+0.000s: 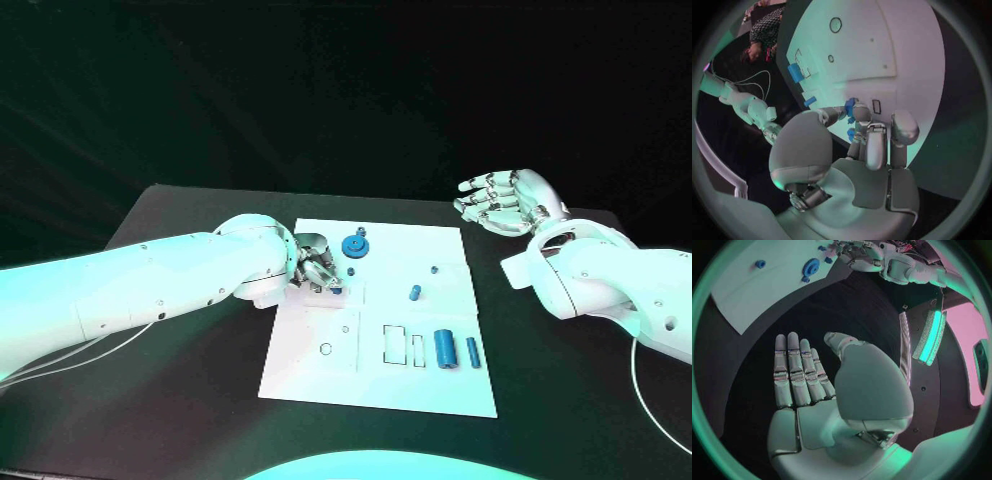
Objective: Assemble the parts on the task board
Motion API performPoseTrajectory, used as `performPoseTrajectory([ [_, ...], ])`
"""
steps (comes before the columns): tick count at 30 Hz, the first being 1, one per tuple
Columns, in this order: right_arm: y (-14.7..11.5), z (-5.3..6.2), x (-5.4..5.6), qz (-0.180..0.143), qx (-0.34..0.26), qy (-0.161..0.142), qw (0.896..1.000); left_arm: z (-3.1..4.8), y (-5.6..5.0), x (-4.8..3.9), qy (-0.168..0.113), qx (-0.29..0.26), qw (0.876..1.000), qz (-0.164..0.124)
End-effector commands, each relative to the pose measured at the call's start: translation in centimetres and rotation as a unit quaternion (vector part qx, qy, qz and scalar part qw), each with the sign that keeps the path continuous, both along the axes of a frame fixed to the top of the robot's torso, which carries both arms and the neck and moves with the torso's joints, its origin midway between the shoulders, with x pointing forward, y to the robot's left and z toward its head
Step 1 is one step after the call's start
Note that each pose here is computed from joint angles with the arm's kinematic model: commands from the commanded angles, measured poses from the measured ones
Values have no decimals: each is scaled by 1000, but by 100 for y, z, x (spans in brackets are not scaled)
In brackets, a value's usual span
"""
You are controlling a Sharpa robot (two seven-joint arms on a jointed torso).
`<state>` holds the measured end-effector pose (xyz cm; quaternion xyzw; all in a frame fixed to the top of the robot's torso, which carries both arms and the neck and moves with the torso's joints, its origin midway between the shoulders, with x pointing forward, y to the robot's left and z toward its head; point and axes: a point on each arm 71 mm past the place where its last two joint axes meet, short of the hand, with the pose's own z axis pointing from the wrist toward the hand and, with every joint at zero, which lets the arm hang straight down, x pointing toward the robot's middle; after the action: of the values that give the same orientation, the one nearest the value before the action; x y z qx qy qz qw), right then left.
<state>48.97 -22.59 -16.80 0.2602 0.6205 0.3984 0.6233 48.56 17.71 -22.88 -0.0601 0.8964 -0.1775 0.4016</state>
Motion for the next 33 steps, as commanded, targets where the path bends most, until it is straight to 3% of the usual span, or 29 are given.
performPoseTrajectory([
  [1,15,-3,-4,11,-3,0,1000,-31,5,-15,-2,21,1000,-12],
  [33,15,-17,-2,10,-4,0,1000,-19,9,-14,-29,2,1000,11],
])
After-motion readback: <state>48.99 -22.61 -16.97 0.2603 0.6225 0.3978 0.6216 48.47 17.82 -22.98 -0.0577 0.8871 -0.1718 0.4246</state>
